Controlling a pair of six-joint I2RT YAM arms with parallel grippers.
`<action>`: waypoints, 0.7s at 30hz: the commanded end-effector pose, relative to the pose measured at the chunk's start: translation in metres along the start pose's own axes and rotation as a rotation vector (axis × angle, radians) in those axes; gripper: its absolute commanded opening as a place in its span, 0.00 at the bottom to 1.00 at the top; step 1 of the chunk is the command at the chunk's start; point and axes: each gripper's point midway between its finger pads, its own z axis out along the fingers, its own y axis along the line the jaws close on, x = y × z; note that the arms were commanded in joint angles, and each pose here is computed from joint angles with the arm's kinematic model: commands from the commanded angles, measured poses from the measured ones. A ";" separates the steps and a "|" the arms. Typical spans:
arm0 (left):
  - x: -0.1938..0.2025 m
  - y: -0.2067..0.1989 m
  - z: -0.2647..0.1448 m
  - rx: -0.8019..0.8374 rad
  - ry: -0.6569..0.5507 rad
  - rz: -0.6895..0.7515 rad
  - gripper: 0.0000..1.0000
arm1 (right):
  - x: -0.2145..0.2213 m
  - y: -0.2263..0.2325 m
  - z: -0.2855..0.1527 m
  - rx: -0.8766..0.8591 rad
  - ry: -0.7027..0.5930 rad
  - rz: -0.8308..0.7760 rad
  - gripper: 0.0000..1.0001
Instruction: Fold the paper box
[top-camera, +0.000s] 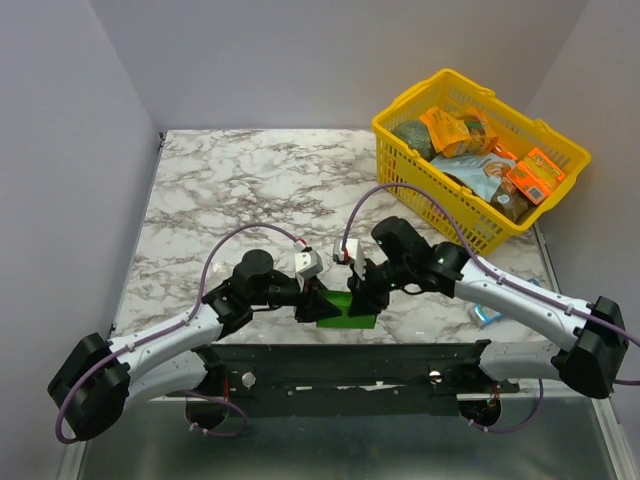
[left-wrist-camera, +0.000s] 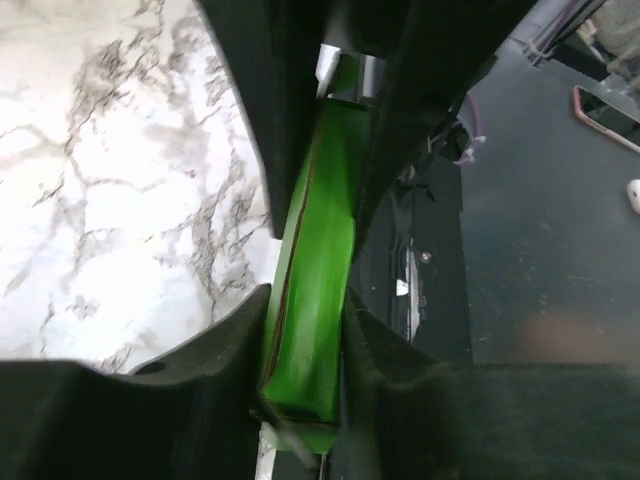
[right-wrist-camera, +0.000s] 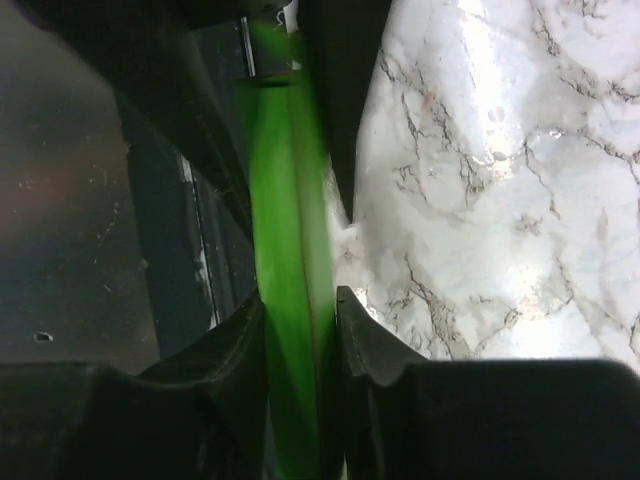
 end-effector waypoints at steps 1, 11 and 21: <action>-0.034 0.037 -0.003 -0.155 -0.039 0.035 0.74 | -0.005 -0.025 0.007 0.105 0.008 0.005 0.31; -0.088 0.121 -0.041 -0.369 -0.069 -0.003 0.99 | -0.050 -0.134 -0.015 0.434 -0.090 0.009 0.23; -0.137 0.192 -0.086 -0.671 -0.070 0.096 0.89 | -0.067 -0.176 -0.011 0.535 -0.129 -0.169 0.23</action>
